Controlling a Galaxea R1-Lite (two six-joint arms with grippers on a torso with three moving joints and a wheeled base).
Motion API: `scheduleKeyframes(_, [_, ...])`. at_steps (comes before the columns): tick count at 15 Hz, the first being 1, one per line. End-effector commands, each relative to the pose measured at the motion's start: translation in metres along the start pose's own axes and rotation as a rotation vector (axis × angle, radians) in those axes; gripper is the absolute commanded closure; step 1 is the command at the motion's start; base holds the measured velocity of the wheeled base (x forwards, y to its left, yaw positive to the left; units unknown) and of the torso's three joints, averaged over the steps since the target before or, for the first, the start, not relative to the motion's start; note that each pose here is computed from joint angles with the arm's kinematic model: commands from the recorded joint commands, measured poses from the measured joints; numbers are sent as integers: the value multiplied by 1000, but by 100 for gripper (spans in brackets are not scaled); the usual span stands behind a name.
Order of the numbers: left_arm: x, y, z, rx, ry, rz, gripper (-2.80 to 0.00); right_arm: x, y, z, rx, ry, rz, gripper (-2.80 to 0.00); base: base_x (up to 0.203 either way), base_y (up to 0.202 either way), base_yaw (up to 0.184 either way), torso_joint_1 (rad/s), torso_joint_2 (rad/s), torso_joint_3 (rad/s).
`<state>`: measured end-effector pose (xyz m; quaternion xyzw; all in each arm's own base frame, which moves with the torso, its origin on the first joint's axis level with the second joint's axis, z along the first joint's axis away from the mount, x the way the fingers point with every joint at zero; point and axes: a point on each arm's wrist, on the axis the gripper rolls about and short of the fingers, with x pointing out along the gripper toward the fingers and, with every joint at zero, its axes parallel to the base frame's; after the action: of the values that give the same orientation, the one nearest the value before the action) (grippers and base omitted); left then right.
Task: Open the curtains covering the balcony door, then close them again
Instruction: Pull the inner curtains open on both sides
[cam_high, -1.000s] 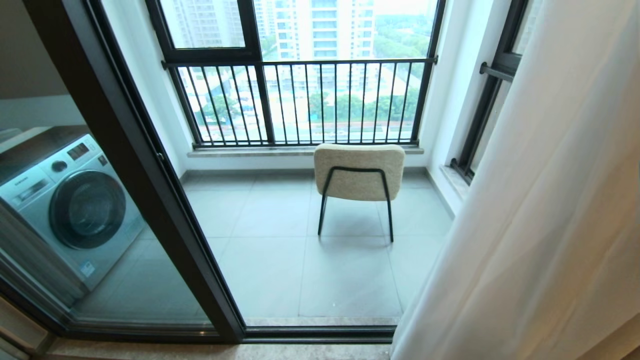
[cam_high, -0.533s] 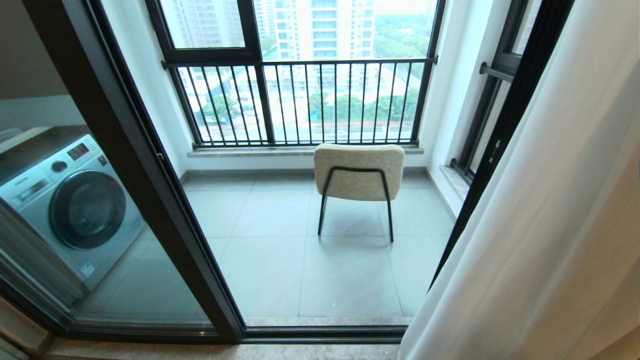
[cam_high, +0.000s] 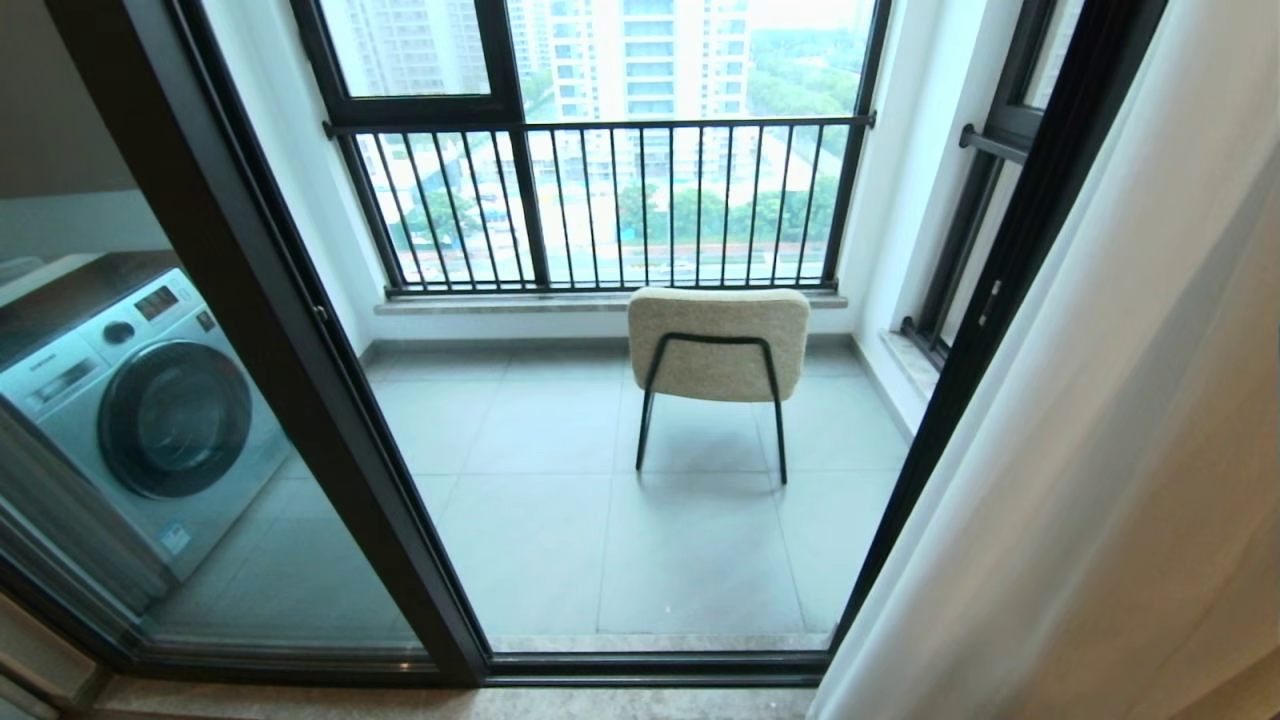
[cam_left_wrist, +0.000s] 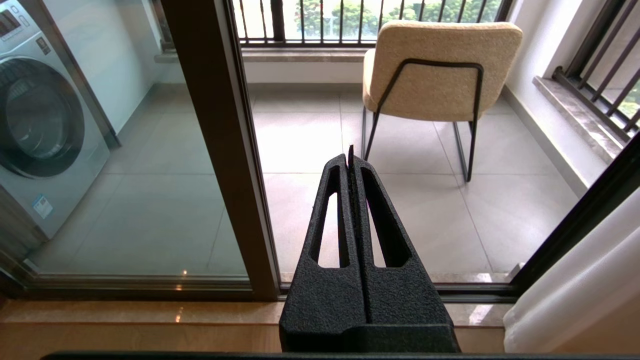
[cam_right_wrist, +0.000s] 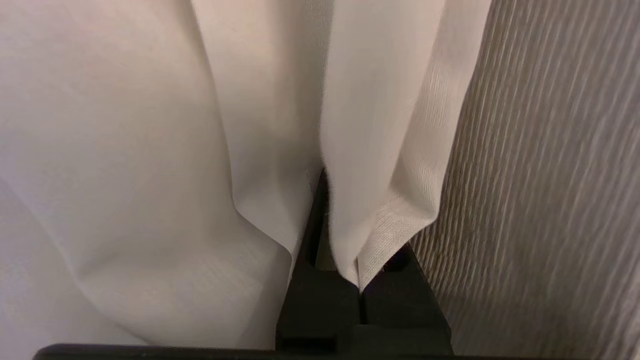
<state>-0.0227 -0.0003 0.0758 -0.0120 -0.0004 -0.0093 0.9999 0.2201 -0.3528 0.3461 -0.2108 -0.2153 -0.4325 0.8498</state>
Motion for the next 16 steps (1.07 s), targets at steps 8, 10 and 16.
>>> scheduleKeyframes(8, [0,0,0,0,0,0,0,-2,-25,-9,-46,2,-52,0,0,0,0,0,0,0])
scheduleKeyframes(10, [0,0,0,0,0,0,0,-3,-35,-18,-60,10,-73,0,0,0,0,0,0,0])
scheduleKeyframes(16, [0,0,0,0,0,0,0,-4,-53,-40,-94,45,-105,0,0,0,0,0,0,0])
